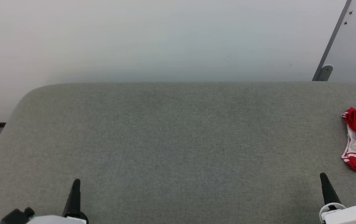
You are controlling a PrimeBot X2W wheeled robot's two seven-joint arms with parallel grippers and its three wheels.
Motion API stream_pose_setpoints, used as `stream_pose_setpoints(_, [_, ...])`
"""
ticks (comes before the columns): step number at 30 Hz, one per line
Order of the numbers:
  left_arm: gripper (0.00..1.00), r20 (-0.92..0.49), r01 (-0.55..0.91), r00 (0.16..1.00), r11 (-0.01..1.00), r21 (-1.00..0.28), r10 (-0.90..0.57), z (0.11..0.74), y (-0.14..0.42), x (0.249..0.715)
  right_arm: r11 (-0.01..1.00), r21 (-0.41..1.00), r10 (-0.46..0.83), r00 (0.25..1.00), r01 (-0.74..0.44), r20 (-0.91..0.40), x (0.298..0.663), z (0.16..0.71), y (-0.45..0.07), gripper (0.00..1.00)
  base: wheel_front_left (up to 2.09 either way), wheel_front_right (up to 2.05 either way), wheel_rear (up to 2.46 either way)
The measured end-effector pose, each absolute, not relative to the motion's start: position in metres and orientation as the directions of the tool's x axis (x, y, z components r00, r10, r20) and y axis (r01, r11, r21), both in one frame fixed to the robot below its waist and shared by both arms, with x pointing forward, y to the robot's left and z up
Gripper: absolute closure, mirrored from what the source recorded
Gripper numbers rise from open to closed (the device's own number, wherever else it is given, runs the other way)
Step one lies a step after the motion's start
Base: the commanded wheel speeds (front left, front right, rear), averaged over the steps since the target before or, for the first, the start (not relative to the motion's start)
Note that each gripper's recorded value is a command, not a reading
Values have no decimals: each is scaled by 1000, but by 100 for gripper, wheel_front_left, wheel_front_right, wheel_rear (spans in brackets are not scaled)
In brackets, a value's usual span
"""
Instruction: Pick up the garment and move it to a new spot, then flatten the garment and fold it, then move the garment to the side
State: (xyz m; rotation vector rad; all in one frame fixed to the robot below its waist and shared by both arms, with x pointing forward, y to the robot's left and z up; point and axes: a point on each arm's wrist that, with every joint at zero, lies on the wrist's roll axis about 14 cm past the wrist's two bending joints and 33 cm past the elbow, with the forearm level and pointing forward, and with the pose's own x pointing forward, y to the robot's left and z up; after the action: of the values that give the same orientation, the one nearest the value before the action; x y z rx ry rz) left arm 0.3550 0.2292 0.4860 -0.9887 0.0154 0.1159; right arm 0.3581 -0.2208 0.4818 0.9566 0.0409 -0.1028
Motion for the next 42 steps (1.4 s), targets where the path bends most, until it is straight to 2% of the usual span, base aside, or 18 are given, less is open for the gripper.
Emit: stream_pose_setpoints(42, [100, -38, -43, 999, 178, -983, 28, 498, 209, 378, 189, 981, -22, 999, 46, -42, 378, 496, -207, 100, 0, 0, 0])
